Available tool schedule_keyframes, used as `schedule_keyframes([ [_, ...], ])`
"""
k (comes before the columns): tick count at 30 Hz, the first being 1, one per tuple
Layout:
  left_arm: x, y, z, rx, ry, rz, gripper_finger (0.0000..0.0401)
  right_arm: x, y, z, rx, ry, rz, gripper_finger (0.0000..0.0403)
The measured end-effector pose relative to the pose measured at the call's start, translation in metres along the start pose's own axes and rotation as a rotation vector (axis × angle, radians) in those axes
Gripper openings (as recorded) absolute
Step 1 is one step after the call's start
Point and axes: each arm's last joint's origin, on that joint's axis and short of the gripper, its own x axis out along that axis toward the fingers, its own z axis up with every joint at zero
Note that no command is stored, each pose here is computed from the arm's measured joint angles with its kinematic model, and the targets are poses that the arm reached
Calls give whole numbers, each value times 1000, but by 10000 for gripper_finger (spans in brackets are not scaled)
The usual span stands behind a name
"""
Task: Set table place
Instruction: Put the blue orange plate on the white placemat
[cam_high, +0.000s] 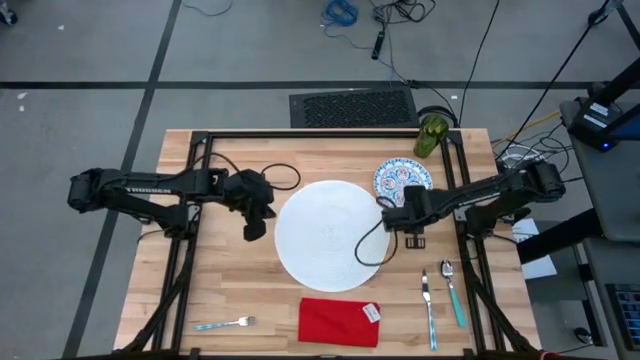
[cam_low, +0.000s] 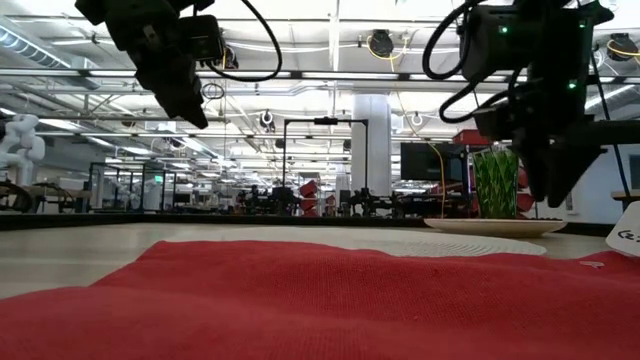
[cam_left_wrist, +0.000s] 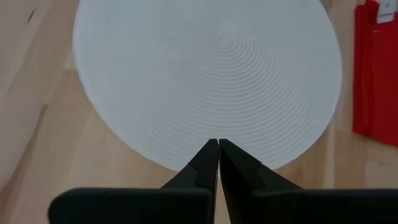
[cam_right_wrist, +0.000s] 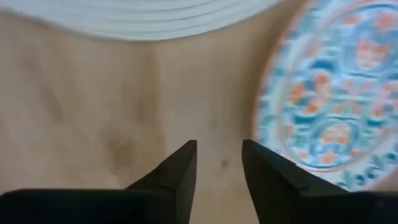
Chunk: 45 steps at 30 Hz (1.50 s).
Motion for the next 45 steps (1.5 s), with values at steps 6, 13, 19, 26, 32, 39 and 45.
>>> schedule_keyframes([
  [6, 0, -1, 0, 20, 2, -28, 0, 2, -15, -6, 68, -36, -27, 146],
  [13, 0, -1, 0, 36, 2, -28, 0, 15, -20, -1, 90, 34, -46, 147],
  [19, 0, -1, 0, 35, 3, -28, 0, 25, -19, 3, 82, 85, -52, 140],
  [26, 0, -1, 0, 34, 3, -28, 0, 24, -19, 7, 83, 64, -49, 140],
  [32, 0, -1, 0, 34, 3, -28, 0, 22, -19, 9, 85, 52, -47, 140],
  [39, 0, -1, 0, 33, 5, -28, 0, 12, -22, 34, 124, -43, -41, 139],
  [45, 0, -1, 0, 33, 5, -27, 0, 25, -28, 35, 166, 29, -60, 139],
])
